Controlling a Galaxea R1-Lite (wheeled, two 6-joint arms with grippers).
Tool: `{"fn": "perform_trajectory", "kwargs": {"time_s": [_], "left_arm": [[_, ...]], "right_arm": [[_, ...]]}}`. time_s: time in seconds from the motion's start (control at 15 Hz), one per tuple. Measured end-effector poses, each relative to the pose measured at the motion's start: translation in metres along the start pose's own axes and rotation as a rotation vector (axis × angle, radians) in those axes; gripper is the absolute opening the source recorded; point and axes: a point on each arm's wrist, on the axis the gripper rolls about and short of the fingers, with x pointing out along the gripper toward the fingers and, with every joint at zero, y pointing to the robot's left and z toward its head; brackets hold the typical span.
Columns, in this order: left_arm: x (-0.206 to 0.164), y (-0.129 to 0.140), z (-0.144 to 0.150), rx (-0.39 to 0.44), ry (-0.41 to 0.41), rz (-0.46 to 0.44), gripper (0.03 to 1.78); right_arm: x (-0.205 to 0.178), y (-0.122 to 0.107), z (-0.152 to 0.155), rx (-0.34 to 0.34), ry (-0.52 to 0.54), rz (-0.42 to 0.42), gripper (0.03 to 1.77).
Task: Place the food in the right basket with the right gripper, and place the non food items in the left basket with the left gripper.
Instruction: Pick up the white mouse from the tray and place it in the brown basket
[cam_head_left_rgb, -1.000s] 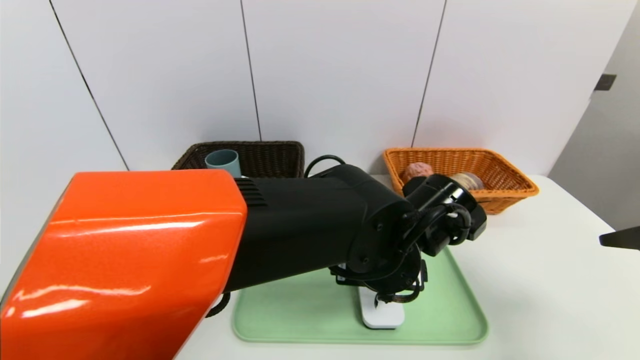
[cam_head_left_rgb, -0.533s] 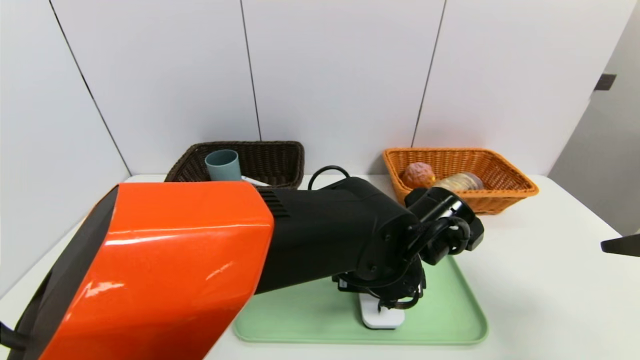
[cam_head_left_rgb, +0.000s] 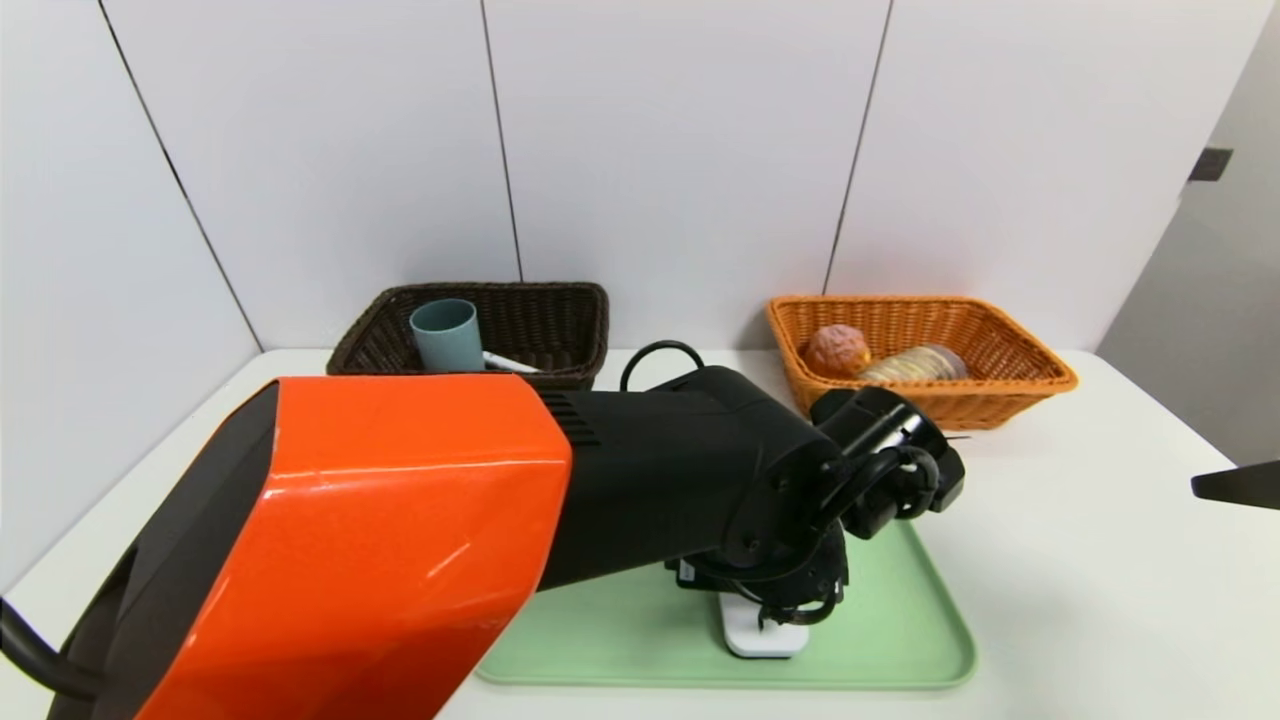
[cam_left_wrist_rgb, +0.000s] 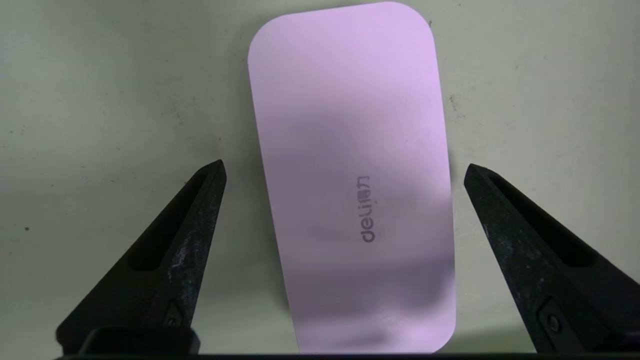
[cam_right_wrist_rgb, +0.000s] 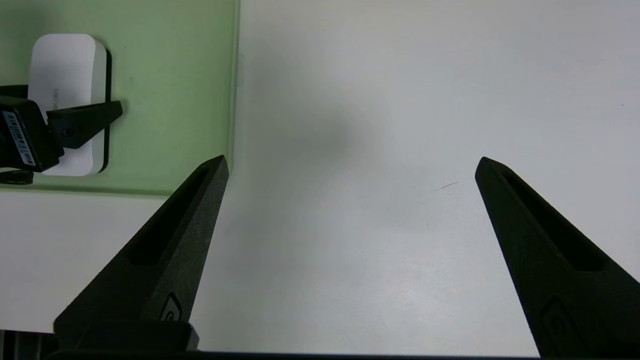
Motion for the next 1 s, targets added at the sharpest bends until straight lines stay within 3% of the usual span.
{"fn": "perform_trajectory", "kwargs": {"time_s": [0.27,0.67,1.0], "left_arm": [[0.004,-0.001,-0.002,0.008,0.004,0.007,1.06],[-0.001,0.0,0.0,0.011,-0.002,0.002,1.01],[-0.049,0.012,0.029,-0.032,-0.11,-0.093,1.01]], "right_arm": [[0.0,0.0,0.0,-0.004,0.0,0.0,1.71],[-0.001,0.0,0.001,-0.016,-0.006,0.0,1.71],[0.0,0.0,0.0,-0.015,-0.003,0.001,1.71]]}}
